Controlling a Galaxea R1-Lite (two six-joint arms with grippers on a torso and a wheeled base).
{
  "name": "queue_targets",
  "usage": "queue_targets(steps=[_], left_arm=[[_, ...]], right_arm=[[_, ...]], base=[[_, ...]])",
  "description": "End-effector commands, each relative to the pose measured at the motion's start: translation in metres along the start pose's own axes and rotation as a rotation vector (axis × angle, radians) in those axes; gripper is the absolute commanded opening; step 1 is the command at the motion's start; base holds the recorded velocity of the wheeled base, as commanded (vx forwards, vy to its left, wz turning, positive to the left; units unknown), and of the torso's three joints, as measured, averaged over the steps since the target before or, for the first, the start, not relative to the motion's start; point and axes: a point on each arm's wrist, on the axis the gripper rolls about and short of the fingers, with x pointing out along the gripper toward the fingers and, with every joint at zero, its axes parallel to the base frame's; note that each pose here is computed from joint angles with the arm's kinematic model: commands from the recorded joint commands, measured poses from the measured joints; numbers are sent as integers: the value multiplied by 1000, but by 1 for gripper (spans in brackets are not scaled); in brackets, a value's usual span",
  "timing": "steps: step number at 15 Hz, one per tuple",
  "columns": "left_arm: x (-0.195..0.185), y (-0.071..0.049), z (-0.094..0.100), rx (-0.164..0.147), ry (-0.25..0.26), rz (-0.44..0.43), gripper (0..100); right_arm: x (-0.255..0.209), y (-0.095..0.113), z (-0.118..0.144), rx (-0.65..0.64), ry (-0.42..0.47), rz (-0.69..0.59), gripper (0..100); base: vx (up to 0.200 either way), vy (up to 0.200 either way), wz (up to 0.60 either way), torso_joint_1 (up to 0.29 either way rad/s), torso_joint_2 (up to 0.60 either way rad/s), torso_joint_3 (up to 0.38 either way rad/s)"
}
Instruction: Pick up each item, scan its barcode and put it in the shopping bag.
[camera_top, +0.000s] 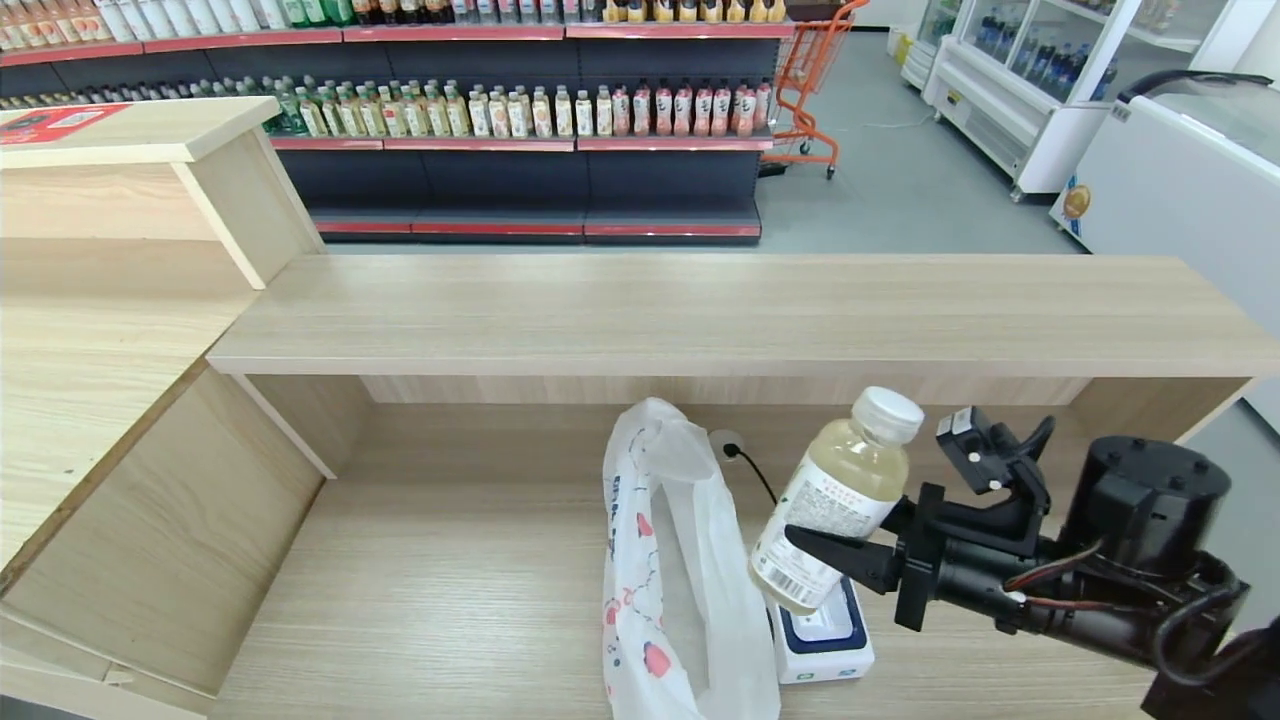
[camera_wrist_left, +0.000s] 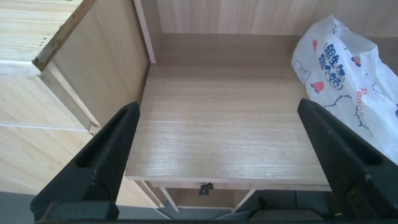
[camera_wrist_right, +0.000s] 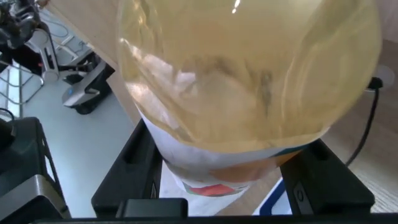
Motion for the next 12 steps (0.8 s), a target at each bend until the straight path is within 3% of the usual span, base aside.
queue_targets(steps=[1, 4, 8, 12], left_arm=[[0, 0, 0, 1, 0, 1, 100], [0, 0, 0, 1, 0, 0, 100], [0, 0, 0, 1, 0, 0, 100], [0, 0, 0, 1, 0, 0, 100]], right_arm=[[36, -18, -40, 20, 38, 0, 0], [54, -29, -64, 21, 87, 1, 0], [88, -46, -73, -18, 45, 20, 0], [121, -44, -91, -34, 34, 66, 0]], base=[[0, 0, 0, 0, 0, 0], [0, 0, 0, 0, 0, 0], [0, 0, 0, 0, 0, 0], [0, 0, 0, 0, 0, 0]])
